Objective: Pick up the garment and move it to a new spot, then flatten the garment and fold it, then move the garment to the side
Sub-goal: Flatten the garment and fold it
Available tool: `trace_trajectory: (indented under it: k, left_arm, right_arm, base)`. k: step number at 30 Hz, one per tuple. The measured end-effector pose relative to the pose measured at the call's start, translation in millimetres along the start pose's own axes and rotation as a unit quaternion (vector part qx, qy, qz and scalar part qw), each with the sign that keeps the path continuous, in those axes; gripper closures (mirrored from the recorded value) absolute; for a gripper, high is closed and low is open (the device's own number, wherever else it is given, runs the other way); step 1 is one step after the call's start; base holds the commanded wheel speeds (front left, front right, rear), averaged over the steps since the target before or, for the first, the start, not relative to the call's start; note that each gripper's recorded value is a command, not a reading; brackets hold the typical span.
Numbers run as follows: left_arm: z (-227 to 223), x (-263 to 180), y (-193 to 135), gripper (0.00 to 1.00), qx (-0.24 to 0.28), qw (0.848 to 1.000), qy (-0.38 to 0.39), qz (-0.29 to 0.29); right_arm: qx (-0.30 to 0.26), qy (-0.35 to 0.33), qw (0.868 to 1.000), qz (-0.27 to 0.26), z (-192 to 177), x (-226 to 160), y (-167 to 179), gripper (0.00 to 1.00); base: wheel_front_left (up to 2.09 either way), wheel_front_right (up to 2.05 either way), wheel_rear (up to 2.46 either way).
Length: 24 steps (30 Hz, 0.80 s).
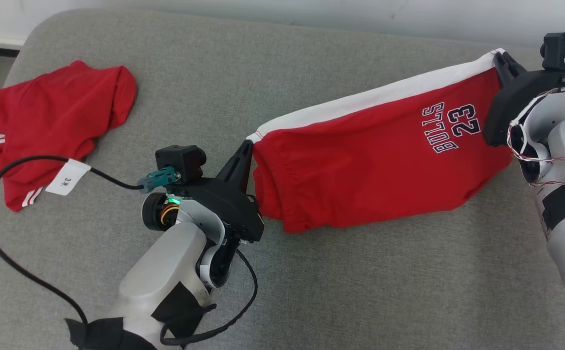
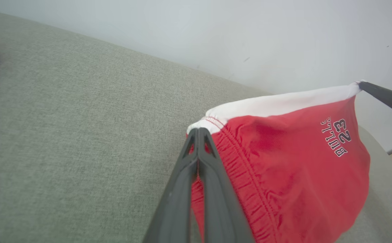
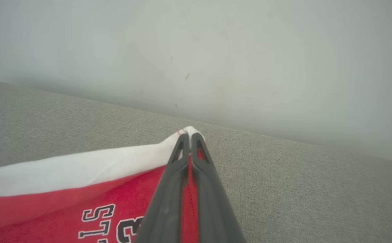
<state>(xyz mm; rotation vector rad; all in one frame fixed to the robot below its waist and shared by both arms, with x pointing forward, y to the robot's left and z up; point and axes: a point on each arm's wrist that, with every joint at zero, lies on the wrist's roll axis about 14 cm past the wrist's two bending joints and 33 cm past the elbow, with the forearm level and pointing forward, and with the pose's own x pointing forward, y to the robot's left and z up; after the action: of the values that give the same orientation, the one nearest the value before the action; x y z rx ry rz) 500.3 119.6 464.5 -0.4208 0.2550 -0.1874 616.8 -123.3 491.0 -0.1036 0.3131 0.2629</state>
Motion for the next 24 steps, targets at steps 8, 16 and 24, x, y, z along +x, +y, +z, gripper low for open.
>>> trace_trajectory:
  k: [8,16,24]
  left_arm:
    - [-6,2,14,0.0,-0.002,1.0,0.003,0.016]
    - [-1,-6,20,0.0,0.013,0.999,-0.016,0.028]
    - [31,-56,25,0.0,0.09,0.992,-0.09,0.022]
  right_arm:
    - [0.015,-0.006,1.0,0.008,-5,18,14,0.0]
    - [0.033,-0.017,0.999,0.022,-3,16,33,0.0]
    - [0.055,0.013,0.998,-0.014,-15,-16,4,0.0]
  base:
    - [0.0,0.0,0.0]
    - [0.0,0.0,0.0]
    - [0.0,0.0,0.0]
